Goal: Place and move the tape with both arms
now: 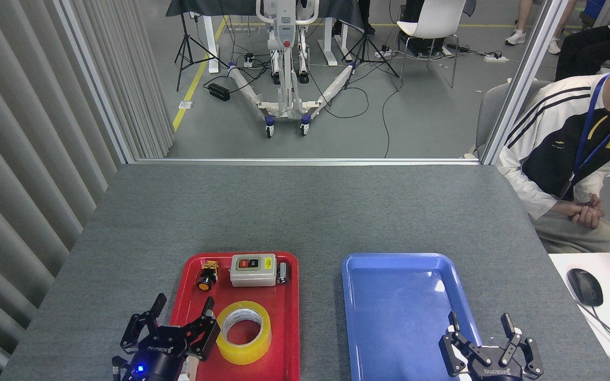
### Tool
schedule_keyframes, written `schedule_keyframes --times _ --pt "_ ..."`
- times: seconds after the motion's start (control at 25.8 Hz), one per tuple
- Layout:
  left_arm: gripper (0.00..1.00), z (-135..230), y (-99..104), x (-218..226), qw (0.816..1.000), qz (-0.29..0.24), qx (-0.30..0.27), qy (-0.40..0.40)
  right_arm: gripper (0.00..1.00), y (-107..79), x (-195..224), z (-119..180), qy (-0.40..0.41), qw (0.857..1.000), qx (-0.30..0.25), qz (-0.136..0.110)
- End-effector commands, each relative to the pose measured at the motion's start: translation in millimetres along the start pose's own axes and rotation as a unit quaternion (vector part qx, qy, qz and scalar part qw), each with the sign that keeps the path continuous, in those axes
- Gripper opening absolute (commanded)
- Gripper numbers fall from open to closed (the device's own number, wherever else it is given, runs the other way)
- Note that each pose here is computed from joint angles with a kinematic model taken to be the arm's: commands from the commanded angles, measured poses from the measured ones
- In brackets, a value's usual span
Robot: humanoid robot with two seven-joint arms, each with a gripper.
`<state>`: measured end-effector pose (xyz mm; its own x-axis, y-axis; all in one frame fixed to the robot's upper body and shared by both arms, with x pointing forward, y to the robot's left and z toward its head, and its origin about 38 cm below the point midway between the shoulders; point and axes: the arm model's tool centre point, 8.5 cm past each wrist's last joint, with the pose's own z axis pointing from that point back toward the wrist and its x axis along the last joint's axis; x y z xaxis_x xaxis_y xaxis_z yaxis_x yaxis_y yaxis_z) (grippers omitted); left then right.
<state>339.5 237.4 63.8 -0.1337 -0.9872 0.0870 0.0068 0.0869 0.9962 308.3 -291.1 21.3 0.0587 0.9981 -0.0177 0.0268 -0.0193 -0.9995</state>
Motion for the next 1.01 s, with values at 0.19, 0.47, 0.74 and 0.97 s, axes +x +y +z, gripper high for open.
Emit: schedule_keyframes --times 0.19,0.47,0.74,0.97 --pt "1.0 3.3 2.3 0.8 1.0 0.0 0.007 -0.004 1.0 -2.0 -2.0 -0.4 0.0 1.0 -0.003 0.003" --pt "1.0 3.3 2.6 0.7 1.0 0.0 0.011 -0.003 1.0 0.8 -1.6 -0.7 0.002 1.0 0.001 0.002" --pt "1.0 2.6 1.9 6.1 1.0 0.01 0.013 -0.004 1.0 1.8 -1.1 -0.6 0.0 1.0 0.004 0.002" --pt "1.0 1.7 1.2 5.0 1.0 0.012 0.005 -0.003 1.0 3.0 3.8 -0.3 -0.007 1.0 0.007 -0.002"
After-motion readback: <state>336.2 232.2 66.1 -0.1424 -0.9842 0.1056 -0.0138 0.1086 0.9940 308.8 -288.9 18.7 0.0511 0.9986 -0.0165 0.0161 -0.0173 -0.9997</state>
